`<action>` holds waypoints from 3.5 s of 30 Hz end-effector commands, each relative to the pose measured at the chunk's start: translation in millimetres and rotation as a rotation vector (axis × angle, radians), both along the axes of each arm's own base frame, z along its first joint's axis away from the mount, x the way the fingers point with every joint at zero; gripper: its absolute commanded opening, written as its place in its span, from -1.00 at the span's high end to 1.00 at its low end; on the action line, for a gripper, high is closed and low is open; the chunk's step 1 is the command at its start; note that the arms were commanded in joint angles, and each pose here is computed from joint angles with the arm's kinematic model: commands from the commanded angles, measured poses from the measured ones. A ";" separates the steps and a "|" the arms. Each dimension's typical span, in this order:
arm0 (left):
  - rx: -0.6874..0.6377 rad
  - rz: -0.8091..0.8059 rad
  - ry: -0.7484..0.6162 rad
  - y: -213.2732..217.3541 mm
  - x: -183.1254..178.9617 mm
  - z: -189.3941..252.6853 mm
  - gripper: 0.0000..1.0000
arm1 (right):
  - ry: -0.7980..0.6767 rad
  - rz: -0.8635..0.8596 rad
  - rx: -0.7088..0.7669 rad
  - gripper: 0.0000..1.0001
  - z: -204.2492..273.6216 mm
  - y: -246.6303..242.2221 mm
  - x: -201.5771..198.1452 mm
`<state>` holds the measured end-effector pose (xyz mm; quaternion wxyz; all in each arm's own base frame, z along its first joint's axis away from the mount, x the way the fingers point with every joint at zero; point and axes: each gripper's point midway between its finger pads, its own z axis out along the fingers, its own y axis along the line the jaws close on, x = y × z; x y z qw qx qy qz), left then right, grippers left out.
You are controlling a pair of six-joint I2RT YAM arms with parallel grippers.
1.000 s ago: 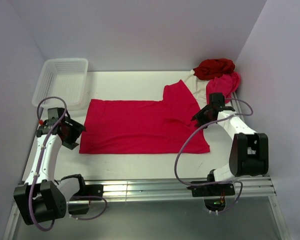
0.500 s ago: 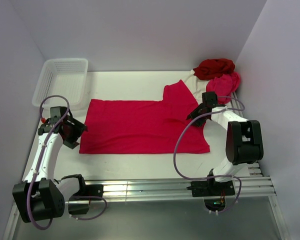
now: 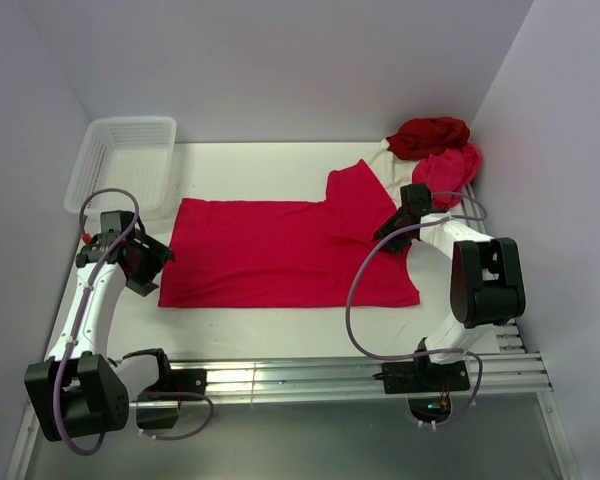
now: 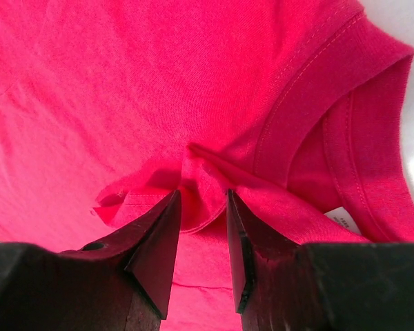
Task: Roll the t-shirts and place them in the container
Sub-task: Fold the tshirt
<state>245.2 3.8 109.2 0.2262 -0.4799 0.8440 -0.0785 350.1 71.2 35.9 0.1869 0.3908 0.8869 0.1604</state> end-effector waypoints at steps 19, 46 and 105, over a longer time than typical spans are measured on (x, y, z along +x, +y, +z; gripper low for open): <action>0.006 -0.016 -0.050 0.1 12.7 11.2 -0.51 | -0.058 -0.008 -0.039 0.18 7.3 -9.6 -0.3; 0.020 -0.037 -0.048 2.1 21.7 16.3 -0.51 | -0.169 -0.092 -0.087 1.00 27.6 -18.3 27.4; 0.238 -0.648 -0.122 -62.0 238.6 27.6 -0.49 | -0.377 0.371 -0.250 0.01 63.2 -12.0 232.6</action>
